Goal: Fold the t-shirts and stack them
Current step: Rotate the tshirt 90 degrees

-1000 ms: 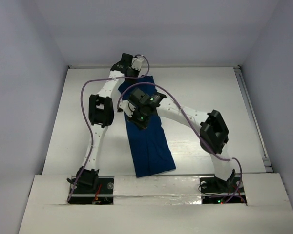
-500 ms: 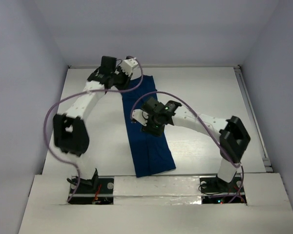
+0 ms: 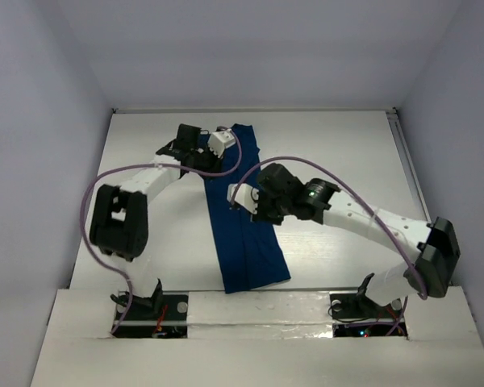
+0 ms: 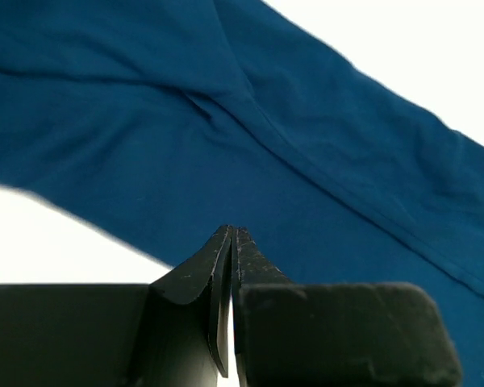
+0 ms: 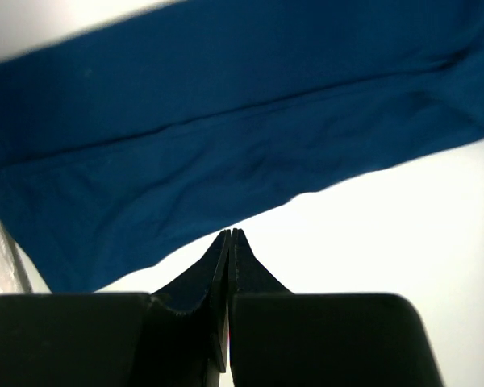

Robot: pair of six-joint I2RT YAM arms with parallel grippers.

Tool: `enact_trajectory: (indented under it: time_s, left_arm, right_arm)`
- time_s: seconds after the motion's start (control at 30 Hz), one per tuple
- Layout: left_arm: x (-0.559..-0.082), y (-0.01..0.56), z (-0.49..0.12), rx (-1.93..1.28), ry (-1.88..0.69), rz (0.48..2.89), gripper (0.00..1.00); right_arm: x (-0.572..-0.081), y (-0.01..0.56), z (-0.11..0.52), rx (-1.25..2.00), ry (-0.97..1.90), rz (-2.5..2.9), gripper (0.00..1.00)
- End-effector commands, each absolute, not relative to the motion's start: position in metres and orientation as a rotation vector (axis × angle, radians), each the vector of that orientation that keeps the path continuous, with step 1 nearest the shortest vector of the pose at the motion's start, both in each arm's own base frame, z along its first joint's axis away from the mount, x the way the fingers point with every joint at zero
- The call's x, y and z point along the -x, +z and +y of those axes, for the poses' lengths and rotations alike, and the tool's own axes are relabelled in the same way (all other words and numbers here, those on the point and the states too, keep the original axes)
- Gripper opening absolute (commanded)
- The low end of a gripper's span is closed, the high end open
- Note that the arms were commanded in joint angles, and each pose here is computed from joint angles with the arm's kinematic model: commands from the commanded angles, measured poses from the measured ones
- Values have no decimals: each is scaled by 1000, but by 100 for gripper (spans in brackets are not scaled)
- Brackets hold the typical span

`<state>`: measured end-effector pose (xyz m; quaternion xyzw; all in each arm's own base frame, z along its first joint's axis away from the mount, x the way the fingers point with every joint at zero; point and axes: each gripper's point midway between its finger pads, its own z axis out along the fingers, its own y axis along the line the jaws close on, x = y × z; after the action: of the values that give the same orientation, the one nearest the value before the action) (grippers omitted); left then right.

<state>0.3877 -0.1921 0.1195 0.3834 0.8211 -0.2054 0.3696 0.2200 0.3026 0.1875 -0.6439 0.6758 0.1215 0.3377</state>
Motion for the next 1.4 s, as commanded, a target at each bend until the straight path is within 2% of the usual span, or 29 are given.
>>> enact_trajectory:
  time_s: [0.0, 0.27, 0.6, 0.93, 1.37]
  left_arm:
    - [-404, 118, -208, -952, -611, 2151, 0]
    - [-411, 70, -231, -897, -786, 2302, 0]
    - [-429, 23, -222, -806, -697, 2454, 0]
    - [-447, 6, -216, -811, -606, 2494, 0]
    - [-475, -4, -217, -801, -543, 2529, 0]
  right_arm:
    - [-206, 149, 312, 1769, 394, 1800, 0]
    - [-192, 102, 307, 1954, 351, 1852, 0]
    - [-170, 47, 313, 2160, 326, 1916, 0]
    - [-180, 24, 323, 2191, 288, 1936, 0]
    - [-195, 24, 331, 2185, 257, 1910, 0]
